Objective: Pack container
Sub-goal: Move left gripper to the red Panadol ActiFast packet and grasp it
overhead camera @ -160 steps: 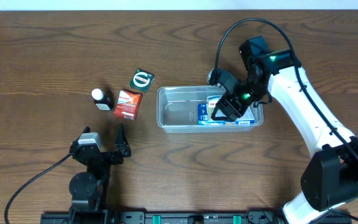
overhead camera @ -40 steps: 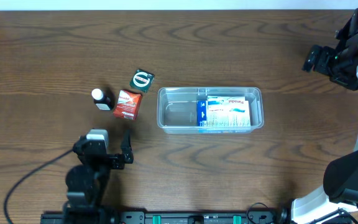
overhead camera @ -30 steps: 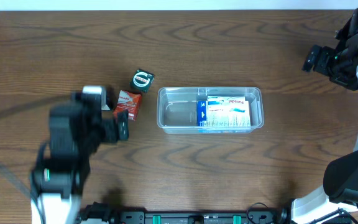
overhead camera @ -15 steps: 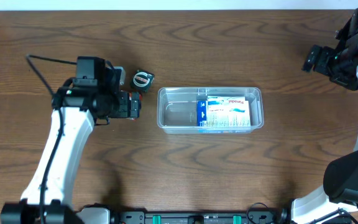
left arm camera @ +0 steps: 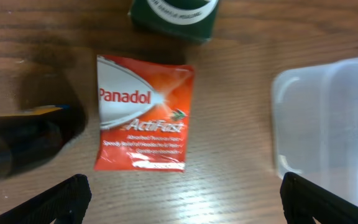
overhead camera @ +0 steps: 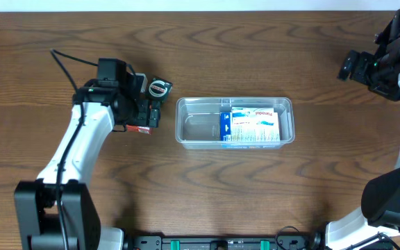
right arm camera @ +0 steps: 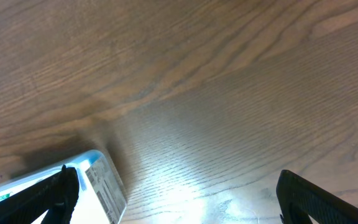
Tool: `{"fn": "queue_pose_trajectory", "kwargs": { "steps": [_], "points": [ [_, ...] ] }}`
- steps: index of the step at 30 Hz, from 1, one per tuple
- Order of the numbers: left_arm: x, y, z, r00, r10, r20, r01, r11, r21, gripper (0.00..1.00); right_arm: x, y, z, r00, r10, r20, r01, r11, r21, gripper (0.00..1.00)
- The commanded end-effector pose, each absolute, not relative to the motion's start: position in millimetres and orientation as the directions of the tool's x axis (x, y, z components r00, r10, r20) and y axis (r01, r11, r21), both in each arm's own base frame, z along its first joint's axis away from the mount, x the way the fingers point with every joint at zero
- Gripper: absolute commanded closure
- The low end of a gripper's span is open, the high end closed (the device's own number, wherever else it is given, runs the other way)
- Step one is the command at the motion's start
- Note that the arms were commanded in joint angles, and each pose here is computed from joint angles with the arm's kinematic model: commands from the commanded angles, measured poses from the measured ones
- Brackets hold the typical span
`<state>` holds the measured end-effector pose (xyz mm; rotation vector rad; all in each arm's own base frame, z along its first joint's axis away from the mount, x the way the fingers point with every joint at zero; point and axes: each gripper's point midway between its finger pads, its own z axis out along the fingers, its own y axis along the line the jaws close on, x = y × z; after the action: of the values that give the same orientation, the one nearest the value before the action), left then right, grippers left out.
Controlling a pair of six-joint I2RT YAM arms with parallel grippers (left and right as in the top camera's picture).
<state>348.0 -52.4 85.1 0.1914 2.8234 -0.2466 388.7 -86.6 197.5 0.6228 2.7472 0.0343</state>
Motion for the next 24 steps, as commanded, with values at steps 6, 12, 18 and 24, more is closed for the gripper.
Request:
{"fn": "queue_pose_trajectory", "kwargs": {
  "steps": [6, 12, 18, 24],
  "points": [
    [356.9, -58.2, 60.1, -0.941, 0.206, -0.269, 0.213, 0.977, 0.001, 0.02, 389.1, -89.7, 205.9, -0.841, 0.430, -0.328, 0.423, 0.901, 0.096, 0.01],
    [365.1, -54.9, 50.9, -0.946, 0.173, -0.274, 0.164, 0.985, 0.053, 0.02, 389.1, -89.7, 205.9, -0.841, 0.430, -0.328, 0.423, 0.901, 0.096, 0.01],
    [370.3, -46.5, 52.0, -0.943, 0.168, -0.288, 0.144, 0.984, 0.102, 0.02, 389.1, -89.7, 205.9, -0.841, 0.430, -0.328, 0.423, 0.901, 0.096, 0.01],
    [376.6, -46.9, 51.0, -0.938, 0.149, -0.313, 0.124, 0.987, 0.100, 0.02, 389.1, -89.7, 205.9, -0.841, 0.430, -0.328, 0.423, 0.901, 0.096, 0.01]
  ]
}}
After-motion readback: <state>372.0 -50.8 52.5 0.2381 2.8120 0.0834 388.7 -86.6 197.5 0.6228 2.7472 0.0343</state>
